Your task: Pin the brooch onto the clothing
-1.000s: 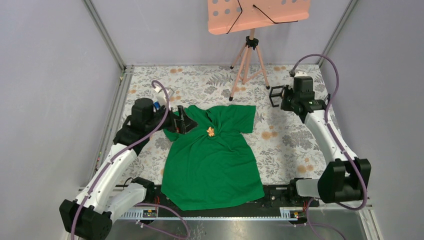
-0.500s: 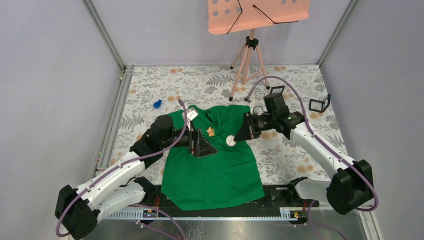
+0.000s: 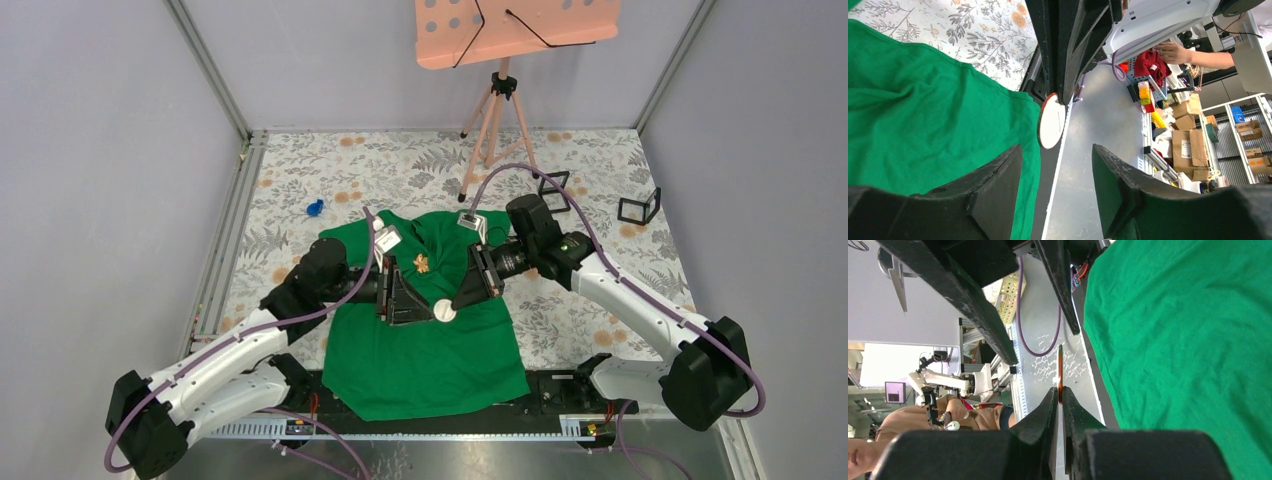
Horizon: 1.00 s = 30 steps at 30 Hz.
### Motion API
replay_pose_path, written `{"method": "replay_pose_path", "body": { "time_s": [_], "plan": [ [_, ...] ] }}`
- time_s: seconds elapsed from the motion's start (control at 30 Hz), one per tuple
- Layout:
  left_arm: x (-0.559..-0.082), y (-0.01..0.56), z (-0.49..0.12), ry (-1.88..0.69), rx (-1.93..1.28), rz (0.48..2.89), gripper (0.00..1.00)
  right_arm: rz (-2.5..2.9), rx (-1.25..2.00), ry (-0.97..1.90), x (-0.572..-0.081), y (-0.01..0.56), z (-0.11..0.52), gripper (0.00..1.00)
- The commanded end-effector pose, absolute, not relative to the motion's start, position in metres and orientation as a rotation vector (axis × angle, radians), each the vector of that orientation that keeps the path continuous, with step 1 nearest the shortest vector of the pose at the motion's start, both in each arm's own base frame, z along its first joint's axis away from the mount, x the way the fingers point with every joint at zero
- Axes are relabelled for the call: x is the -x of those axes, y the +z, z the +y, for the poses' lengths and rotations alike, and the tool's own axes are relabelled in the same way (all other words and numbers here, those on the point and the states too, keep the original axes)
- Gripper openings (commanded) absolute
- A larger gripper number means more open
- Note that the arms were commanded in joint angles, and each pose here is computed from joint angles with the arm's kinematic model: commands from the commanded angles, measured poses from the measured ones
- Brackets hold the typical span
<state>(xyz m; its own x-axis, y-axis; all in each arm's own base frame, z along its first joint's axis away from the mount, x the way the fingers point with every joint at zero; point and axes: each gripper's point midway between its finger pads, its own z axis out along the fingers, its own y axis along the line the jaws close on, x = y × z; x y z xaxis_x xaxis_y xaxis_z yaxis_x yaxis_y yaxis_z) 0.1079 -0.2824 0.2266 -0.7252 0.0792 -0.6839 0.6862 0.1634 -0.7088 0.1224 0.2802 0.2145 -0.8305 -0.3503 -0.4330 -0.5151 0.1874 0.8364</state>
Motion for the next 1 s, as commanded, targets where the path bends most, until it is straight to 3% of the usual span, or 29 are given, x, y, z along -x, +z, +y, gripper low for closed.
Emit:
{"method": "replay_pose_path", "body": {
  "time_s": [0.0,0.23,0.37,0.57,0.7,0.97],
  "plan": [
    [-0.100,0.238,-0.288,-1.647,-0.784,1.873,0.53,2.187,0.969,1.768,-0.114,0.244,0.285,0.00],
    [-0.100,0.238,-0.293,-1.657,-0.795,1.873,0.38,2.175,1.035,1.768,-0.104,0.247,0.287,0.00],
    [-0.100,0.241,-0.295,-1.688,-0.789,1.853,0.23,2.183,1.043,1.757,-0.102,0.244,0.287,0.00],
    [-0.098,0.241,-0.297,-1.712,-0.796,1.846,0.17,2.171,1.063,1.755,-0.099,0.243,0.285,0.00],
    [-0.093,0.246,-0.298,-1.737,-0.817,1.816,0.00,2.173,1.057,1.746,-0.100,0.243,0.286,0.00],
    [-0.092,0.253,-0.297,-1.746,-0.793,1.781,0.00,2.177,0.967,1.709,-0.110,0.243,0.290,0.00]
  ]
}}
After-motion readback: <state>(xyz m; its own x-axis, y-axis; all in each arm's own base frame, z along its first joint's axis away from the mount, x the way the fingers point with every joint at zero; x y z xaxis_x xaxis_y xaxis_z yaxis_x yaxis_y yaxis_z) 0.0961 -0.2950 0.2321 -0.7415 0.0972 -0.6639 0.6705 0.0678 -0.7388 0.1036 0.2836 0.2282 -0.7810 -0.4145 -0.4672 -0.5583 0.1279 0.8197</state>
